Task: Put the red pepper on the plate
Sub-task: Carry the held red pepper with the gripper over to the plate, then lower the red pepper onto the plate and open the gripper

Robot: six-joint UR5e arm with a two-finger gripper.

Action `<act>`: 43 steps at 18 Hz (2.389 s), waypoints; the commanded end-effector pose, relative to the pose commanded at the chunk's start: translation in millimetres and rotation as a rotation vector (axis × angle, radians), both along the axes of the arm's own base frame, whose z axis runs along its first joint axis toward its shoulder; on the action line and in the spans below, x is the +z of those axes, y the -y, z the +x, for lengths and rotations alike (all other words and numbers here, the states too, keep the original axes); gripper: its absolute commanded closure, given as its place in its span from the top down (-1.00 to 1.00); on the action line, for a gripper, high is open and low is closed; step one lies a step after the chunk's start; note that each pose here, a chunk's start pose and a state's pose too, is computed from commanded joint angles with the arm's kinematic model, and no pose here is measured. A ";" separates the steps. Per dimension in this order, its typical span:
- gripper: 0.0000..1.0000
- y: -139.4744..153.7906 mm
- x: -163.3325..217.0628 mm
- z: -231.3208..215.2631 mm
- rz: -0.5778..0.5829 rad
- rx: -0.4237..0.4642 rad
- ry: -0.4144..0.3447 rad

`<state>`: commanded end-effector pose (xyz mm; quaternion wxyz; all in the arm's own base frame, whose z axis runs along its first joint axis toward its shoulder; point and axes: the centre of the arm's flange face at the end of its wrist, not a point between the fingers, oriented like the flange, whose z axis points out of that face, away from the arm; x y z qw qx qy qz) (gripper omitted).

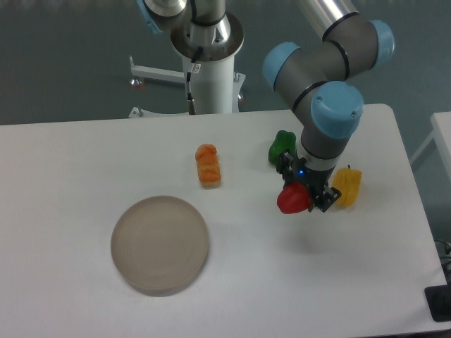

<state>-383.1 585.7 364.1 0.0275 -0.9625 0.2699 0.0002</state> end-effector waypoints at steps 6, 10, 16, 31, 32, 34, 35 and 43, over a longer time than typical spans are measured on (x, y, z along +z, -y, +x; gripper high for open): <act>-0.10 -6.4 2.6 1.5 0.004 0.001 0.001; -0.13 -12.6 -0.7 13.1 0.024 0.005 0.027; -0.13 -74.7 -13.5 137.1 0.043 0.101 0.054; 0.42 -114.6 -113.3 281.4 0.011 0.124 0.075; 0.91 -114.6 -113.3 281.2 0.011 0.124 0.074; 1.00 -114.6 -109.4 280.8 0.017 0.123 0.067; 1.00 -115.0 -100.7 280.6 0.032 0.120 0.063; 1.00 -95.1 -30.2 182.2 0.138 0.214 0.014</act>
